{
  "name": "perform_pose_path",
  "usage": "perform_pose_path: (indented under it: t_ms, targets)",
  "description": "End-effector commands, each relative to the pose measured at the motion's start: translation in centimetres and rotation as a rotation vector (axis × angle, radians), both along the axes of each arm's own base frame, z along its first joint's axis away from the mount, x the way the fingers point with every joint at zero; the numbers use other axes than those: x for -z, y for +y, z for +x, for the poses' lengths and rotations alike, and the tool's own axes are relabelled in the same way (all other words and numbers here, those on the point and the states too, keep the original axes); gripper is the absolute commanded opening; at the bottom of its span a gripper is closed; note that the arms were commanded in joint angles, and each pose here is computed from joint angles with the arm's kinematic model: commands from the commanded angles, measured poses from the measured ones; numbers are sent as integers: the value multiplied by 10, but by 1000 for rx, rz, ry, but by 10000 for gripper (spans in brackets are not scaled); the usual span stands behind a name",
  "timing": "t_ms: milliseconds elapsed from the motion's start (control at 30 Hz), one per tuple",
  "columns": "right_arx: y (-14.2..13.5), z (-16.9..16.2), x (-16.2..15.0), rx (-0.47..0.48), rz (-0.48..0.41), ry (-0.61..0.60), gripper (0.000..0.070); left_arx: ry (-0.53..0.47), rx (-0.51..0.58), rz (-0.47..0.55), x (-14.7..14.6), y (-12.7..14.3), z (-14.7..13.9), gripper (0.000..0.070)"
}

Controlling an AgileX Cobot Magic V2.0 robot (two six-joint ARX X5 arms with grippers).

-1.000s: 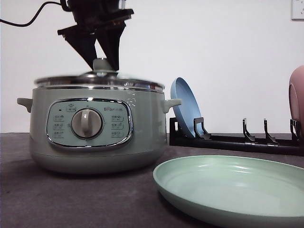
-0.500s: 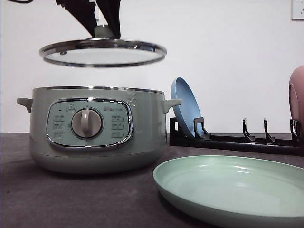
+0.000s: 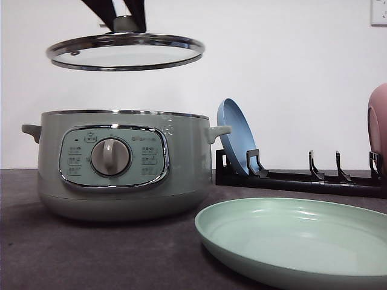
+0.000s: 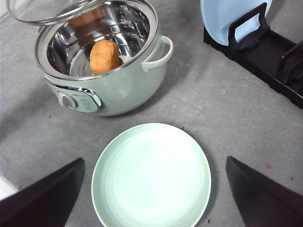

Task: Transfer potato from steamer to green plate

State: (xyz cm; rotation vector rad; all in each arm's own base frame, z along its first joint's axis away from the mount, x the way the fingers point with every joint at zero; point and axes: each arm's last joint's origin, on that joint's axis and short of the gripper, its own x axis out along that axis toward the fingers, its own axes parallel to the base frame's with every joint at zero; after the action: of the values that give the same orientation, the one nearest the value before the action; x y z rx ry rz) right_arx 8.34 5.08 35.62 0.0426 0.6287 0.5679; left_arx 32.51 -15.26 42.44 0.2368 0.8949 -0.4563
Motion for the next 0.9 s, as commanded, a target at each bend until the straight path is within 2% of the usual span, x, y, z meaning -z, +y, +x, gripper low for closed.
perform_pose_path:
  t_ms: [0,500,700,867]
  targets:
    - [1,1,-2,3,11,-7,602,-71,-14,-28,-15,7,1,0]
    - [7,12,-7,-3,47,-48,602,-75,-219,-23,-15,76,24,0]
    - [31,49,-5,-58,93,28,602,-90,-266,-30,-16,90,28,0]
    - [61,95,-10,-134,99,130,602,-98,-287,-34,-17,97,30,0]
